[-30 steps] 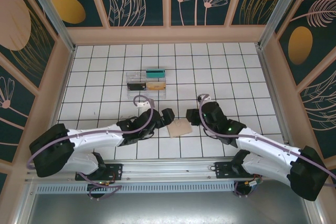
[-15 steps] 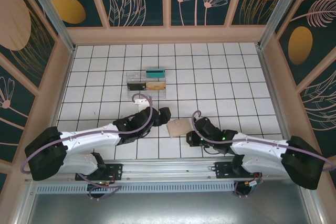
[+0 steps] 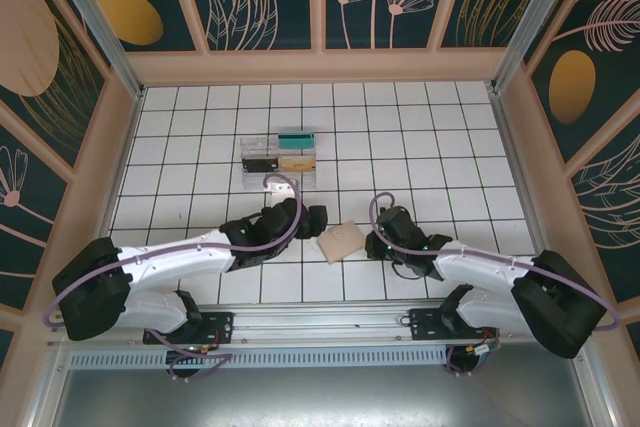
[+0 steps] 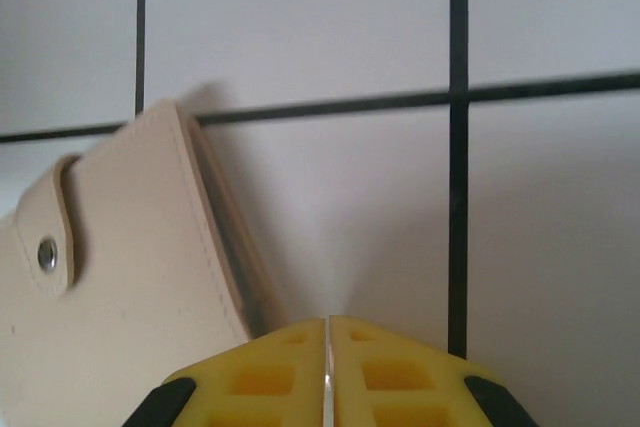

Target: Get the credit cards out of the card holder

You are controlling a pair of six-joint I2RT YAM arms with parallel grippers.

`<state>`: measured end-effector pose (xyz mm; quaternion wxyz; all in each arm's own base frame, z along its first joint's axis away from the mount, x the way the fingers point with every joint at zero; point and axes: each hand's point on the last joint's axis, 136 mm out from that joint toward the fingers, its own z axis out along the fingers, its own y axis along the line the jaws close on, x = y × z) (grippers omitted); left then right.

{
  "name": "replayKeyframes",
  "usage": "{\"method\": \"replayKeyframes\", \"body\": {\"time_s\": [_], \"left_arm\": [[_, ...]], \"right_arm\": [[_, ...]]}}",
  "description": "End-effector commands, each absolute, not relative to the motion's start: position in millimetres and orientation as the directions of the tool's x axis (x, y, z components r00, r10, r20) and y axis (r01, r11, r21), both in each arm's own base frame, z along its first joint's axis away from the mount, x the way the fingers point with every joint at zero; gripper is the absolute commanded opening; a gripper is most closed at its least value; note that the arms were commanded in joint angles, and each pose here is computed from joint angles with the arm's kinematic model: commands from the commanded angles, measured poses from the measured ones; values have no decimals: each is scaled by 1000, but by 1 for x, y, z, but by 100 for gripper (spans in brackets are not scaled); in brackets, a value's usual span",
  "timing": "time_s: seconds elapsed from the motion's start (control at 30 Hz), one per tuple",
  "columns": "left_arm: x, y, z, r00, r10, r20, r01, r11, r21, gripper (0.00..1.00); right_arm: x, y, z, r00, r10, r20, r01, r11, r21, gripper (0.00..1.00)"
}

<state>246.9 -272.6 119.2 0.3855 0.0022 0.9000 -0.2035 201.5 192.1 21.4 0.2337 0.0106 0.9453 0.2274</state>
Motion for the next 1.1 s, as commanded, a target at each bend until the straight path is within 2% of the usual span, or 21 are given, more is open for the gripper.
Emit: {"method": "replayKeyframes", "body": {"time_s": [0.0, 0.1, 0.37, 0.53, 0.67, 0.73, 0.87, 1.07], "left_arm": [[248, -277, 116, -711, -59, -700, 214, 931, -296, 88], [247, -283, 113, -719, -29, -694, 241, 927, -288, 84], [247, -287, 106, -728, 11, -685, 259, 930, -260, 81], [244, -290, 94, -744, 64, -665, 286, 930, -231, 66], [241, -295, 85, -753, 125, -646, 329, 922, -205, 60], [241, -295, 82, -753, 151, -641, 344, 920, -187, 55], [238, -305, 78, -753, 194, -629, 389, 902, -188, 50], [237, -310, 71, -754, 228, -616, 414, 893, -177, 37]], "right_arm": [[224, 208, 38, -858, 98, -503, -159, 883, 443, 11], [233, 217, 36, -863, 89, -498, -173, 874, 454, 11], [252, 246, 42, -861, 44, -507, -236, 848, 474, 12], [261, 265, 45, -866, 10, -500, -273, 829, 488, 12], [264, 253, 54, -853, 35, -521, -244, 856, 457, 14], [258, 246, 64, -845, 50, -532, -240, 854, 462, 16], [232, 232, 59, -867, 49, -496, -222, 854, 471, 16], [191, 221, 34, -903, 30, -428, -198, 855, 479, 10]]}}
